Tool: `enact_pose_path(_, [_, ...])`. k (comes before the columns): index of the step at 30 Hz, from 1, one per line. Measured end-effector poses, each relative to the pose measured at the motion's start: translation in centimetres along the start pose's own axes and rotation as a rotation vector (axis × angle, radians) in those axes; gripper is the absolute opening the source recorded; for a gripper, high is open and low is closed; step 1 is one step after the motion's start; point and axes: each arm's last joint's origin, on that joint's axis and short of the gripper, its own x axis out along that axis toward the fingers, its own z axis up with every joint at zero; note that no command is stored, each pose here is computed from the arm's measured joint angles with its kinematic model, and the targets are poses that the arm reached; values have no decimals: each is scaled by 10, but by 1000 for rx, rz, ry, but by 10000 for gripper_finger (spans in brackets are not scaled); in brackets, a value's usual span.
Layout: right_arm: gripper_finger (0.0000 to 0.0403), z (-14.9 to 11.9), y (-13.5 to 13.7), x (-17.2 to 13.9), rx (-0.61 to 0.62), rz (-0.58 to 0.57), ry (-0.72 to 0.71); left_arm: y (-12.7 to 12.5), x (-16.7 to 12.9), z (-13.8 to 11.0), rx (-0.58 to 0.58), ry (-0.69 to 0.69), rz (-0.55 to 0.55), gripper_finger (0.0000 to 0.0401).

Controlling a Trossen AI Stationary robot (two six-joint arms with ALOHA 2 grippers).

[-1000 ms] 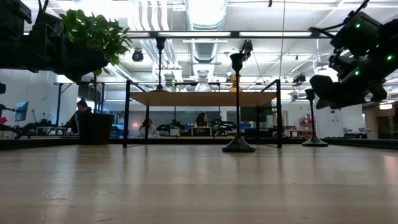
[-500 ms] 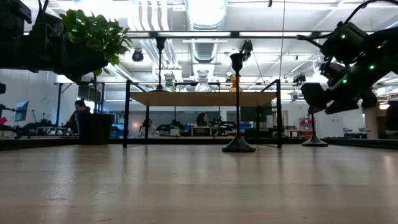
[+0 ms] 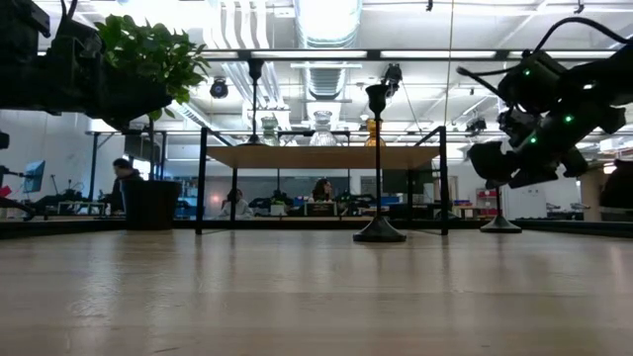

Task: Pick & Place candle stick holders
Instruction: Put the right black candle holder on the shelf aligned with the orange candle holder

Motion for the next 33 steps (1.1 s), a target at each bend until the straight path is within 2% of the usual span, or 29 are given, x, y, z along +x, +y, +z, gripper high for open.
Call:
enact_pose_path(5, [207, 7, 1, 7, 1, 46, -21, 0, 0, 0, 0, 0, 0, 209])
enact_pose_path(15, [172, 8, -1, 15, 15, 14, -23, 0, 0, 0, 0, 0, 0, 209])
enact_pose_path(21, [121, 8, 0, 15, -15, 28, -18, 0, 0, 0, 0, -1, 0, 209])
enact_pose_path(29, [20, 9, -1, 16, -23, 23, -19, 0, 0, 0, 0, -1, 0, 209])
enact_pose_path(33, [15, 9, -3, 18, -17, 7, -19, 0, 0, 0, 0, -1, 0, 209])
